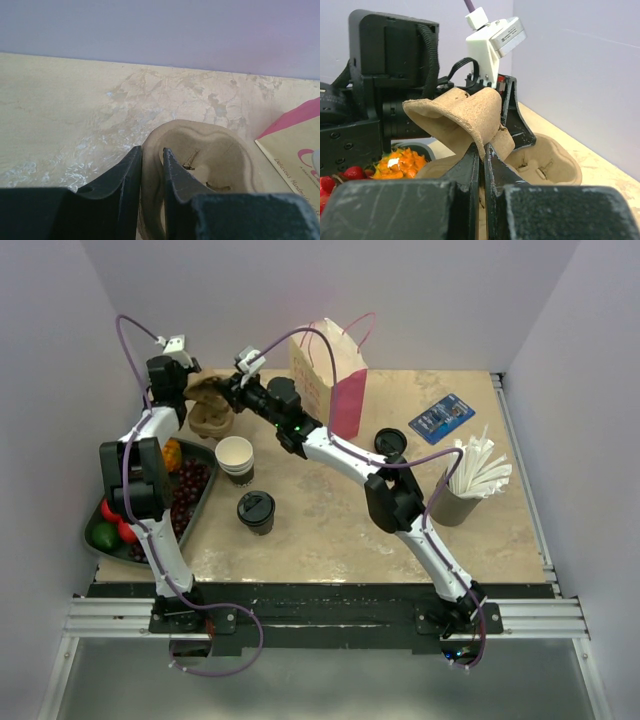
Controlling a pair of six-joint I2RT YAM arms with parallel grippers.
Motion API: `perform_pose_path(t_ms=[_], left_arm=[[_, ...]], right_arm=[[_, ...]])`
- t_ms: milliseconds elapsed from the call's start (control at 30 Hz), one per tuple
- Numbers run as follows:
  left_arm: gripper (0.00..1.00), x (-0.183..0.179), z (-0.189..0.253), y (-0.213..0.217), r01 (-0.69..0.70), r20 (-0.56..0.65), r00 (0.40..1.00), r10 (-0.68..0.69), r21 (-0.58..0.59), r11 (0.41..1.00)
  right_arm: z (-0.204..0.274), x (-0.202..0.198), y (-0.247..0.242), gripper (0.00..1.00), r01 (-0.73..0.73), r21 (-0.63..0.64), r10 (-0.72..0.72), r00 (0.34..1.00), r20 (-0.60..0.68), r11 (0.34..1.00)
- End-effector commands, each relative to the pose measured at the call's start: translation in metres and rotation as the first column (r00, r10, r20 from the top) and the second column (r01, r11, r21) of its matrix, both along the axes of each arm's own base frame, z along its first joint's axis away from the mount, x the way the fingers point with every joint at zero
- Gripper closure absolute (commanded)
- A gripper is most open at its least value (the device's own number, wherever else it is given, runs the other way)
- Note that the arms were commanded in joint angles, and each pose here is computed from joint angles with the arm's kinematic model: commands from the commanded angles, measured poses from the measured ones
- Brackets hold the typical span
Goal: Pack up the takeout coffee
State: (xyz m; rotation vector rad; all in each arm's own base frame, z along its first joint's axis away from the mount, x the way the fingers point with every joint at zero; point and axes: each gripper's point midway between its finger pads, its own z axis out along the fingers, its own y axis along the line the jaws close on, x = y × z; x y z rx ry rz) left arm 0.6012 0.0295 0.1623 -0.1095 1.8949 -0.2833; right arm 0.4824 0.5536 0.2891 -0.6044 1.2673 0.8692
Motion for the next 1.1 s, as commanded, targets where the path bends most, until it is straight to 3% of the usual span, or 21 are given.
perform_pose_path(t_ms=[0,633,767,1067], left_arm=[[1.00,0.001,0.009,0.020,0.001,0.089,0.996,-0.013,0.131,0.991],[1.00,-0.008,0.003,0.001,0.205,0.186,0.956,-0.229,0.142,0.969],[1.00,-0.006,0.005,0.003,0.202,0.178,0.960,-0.214,0.087,0.976],[1.00,-0.007,0.014,0.010,0.098,0.125,0.989,-0.077,-0.168,0.981]], right_arm=[[0.218,-0.036,-0.071,1.00,0.034,0.357,-0.156,0.935,0.319,0.934],[0.275,-0.036,-0.126,1.00,0.065,0.425,-0.224,0.916,0.334,0.903],[0.251,-0.032,-0.110,1.00,0.040,0.360,-0.154,0.944,0.294,0.932],[0.178,0.007,-0.090,1.00,0.131,0.201,-0.177,0.956,0.235,0.971]])
